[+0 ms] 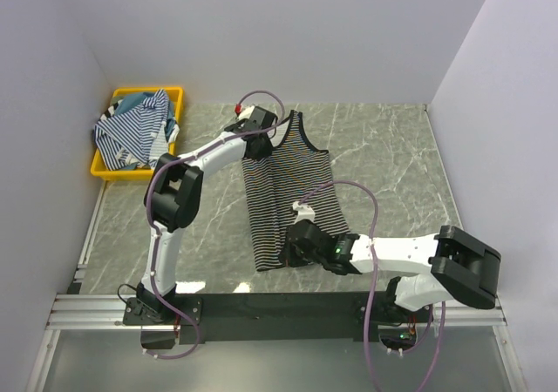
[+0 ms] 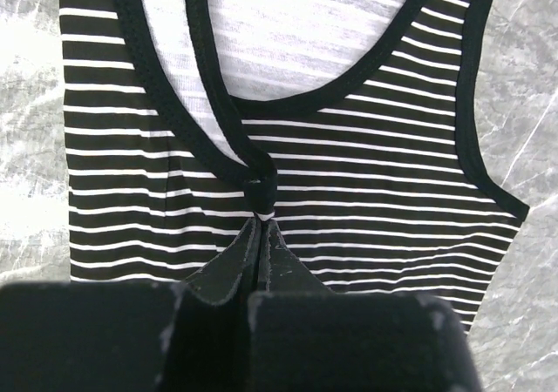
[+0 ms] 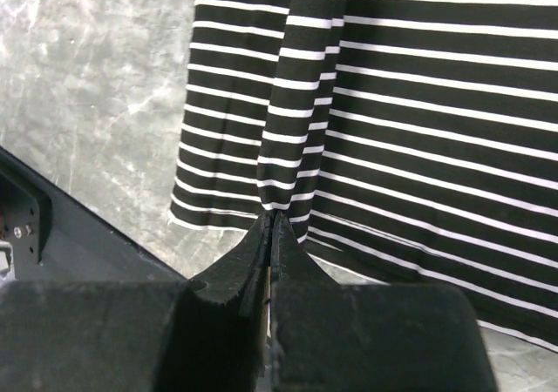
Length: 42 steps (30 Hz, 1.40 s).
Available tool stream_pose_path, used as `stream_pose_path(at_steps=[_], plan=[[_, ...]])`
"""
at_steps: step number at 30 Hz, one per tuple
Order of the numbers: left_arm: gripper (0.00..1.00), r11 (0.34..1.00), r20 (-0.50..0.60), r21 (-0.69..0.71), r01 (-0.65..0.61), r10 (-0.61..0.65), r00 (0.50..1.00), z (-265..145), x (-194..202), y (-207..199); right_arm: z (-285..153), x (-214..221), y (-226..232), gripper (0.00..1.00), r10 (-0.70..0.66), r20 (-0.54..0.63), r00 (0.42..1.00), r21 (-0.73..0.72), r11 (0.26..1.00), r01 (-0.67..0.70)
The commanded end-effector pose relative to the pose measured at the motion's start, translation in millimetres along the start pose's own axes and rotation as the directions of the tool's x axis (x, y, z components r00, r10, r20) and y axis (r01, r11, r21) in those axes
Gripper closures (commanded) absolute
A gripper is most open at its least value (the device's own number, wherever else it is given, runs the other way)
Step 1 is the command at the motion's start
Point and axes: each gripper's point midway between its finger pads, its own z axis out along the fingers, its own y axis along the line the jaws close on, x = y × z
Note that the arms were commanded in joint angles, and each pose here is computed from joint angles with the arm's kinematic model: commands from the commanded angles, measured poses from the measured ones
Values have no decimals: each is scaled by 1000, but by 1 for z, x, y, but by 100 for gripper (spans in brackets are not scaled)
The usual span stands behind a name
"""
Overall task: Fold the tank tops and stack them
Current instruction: Fold the tank top
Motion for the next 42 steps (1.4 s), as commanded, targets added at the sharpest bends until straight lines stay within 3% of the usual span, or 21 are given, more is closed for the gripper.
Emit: stream_pose_path(at_steps=[1, 9, 12, 13, 16, 18, 23, 32, 37, 42], plan=[[100, 998, 82, 51, 41, -46, 996, -2, -26, -21, -5, -6, 3, 100, 35, 30, 999, -20, 999, -34], [98, 996, 70, 78, 43, -48, 996, 0, -23, -26, -8, -6, -10, 100, 61, 49, 997, 17, 998, -62], [82, 994, 68, 103, 37, -44, 997, -3, -24, -31, -15, -7, -17, 78, 72, 60, 996, 44, 996, -74], [70, 991, 80, 125, 36, -47, 996, -6, -28, -36, -17, -12, -20, 67, 75, 89, 993, 60, 995, -80], [55, 984, 96, 176, 24, -41, 995, -20, -34, -44, -36, -23, -24, 56, 94, 140, 986, 73, 992, -105], [52, 970, 110, 241, 4, -32, 993, -33, -41, -57, -51, -35, -35, 56, 109, 204, 973, 111, 985, -133], [50, 953, 91, 302, -15, -13, 996, -44, -39, -74, -77, -60, -72, 49, 174, 343, 923, 195, 948, -251], [51, 925, 53, 371, -79, 64, 997, -42, -12, -107, -96, -94, -145, 44, 216, 430, 877, 343, 859, -380], [51, 918, 19, 384, -97, 97, 995, -37, 15, -113, -98, -131, -172, 43, 274, 479, 834, 311, 835, -453], [52, 917, -3, 382, -111, 122, 993, -38, 36, -114, -91, -181, -187, 44, 274, 474, 837, 270, 859, -434]])
